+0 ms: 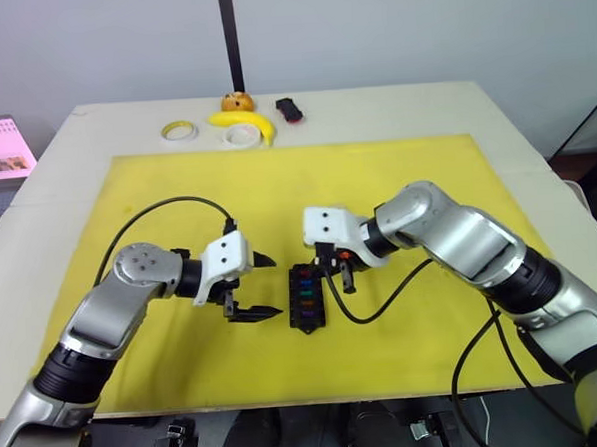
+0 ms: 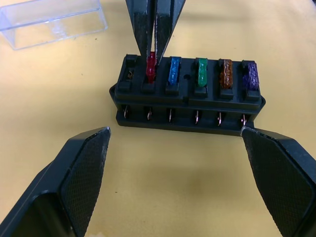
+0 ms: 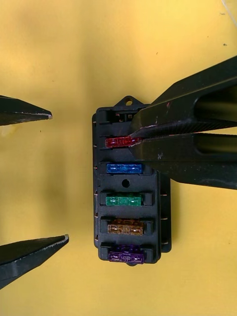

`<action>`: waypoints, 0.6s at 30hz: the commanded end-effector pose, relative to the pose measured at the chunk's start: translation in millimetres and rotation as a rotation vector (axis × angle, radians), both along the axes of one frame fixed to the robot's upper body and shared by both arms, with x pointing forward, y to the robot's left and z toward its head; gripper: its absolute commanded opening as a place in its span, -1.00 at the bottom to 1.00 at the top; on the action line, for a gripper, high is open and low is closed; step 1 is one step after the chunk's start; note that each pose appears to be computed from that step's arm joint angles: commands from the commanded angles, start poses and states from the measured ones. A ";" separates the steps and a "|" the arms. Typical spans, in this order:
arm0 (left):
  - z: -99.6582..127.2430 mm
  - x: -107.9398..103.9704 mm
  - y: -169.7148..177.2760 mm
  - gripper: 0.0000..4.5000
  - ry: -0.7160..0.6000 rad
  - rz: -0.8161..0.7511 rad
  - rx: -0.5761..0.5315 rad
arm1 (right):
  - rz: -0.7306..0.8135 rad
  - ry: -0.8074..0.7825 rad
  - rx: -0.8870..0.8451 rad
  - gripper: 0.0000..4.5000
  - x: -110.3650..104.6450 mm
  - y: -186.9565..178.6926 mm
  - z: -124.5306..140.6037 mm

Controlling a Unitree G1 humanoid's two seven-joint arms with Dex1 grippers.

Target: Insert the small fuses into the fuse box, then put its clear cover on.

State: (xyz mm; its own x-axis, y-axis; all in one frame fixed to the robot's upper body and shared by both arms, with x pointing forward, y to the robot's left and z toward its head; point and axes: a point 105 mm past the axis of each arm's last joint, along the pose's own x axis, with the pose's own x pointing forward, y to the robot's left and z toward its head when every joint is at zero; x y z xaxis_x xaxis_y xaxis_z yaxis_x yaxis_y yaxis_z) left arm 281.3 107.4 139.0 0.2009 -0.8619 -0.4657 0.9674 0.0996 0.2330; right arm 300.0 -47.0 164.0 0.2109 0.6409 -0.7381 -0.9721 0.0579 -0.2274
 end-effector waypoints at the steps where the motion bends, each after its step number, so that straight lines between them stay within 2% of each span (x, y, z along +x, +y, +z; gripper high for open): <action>1: 5.8 -1.1 -1.6 0.98 -0.037 -0.015 0.000 | 0.011 -0.015 0.000 -1.00 -0.9 2.9 3.6; 18: 1.6 -2.4 -0.3 0.98 -0.043 -0.014 0.016 | 0.014 -0.014 -0.018 -1.00 0.1 8.2 1.0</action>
State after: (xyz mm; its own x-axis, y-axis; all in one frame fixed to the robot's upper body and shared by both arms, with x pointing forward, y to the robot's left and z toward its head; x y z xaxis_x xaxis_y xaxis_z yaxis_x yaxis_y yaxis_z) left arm 281.1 108.8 136.1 0.2083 -0.8538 -0.4771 0.9637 0.0960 0.2490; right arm 301.4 -43.3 164.2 0.2157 0.6341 -0.7426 -0.9714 0.0617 -0.2294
